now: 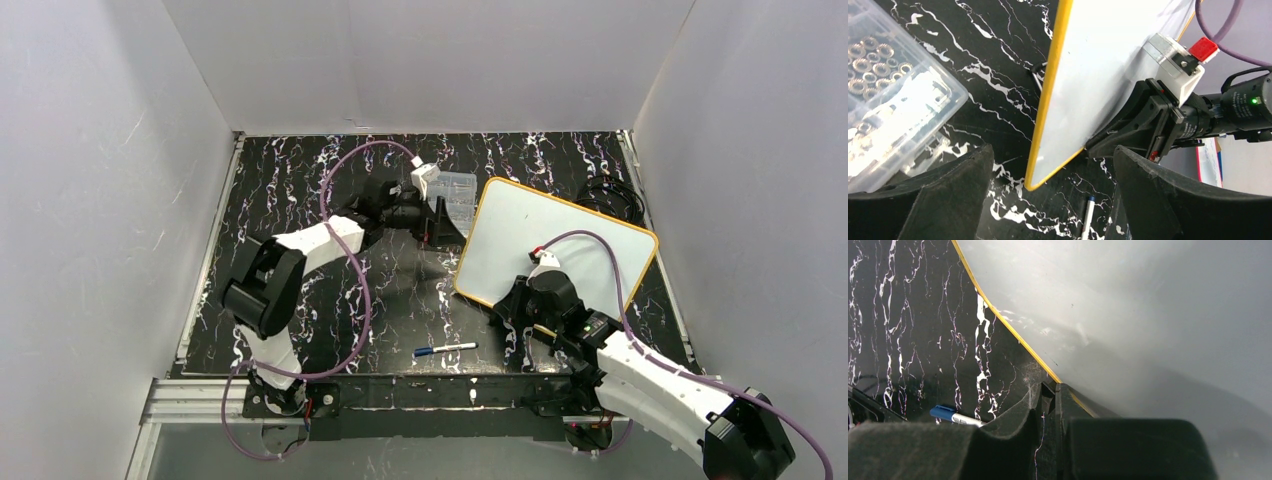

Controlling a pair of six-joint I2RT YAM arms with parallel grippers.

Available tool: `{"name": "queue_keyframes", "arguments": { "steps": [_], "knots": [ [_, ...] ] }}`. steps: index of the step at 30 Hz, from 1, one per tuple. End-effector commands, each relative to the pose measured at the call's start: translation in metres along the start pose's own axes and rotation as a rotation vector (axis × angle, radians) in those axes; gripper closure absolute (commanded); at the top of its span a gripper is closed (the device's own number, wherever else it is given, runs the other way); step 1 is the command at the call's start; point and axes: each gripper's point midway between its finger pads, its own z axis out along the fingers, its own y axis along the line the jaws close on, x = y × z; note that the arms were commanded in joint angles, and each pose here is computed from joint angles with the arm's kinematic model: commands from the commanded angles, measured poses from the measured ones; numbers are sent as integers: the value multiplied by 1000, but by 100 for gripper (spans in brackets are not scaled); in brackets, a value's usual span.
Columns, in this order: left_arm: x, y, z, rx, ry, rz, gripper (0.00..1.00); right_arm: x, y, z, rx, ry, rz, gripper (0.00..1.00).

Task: Write a sentence on the whiteboard
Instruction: Move the whiteboard to the center of the board.

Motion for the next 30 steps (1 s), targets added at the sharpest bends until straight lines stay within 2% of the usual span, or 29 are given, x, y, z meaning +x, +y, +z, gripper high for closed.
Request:
{"name": "queue_keyframes", "arguments": {
  "steps": [1,7,11,20,23,30],
  "knots": [
    [-18,-19,13,114,5,87,13,-5,9,-3,-35,-22,5,99],
    [-19,-14,30,175,42,77,13,-4,8,-3,-34,-17,-1,99],
    [-17,-21,42,226,67,94,19,-4,6,-3,-20,-15,-6,99],
    [-2,-19,45,208,80,130,75,-8,-6,-8,71,-22,-16,99],
    [3,-19,46,188,79,148,100,-9,-11,-10,118,-24,-18,99],
    [12,-16,41,114,61,219,100,-14,-21,-17,213,-53,-20,85]
  ]
}}
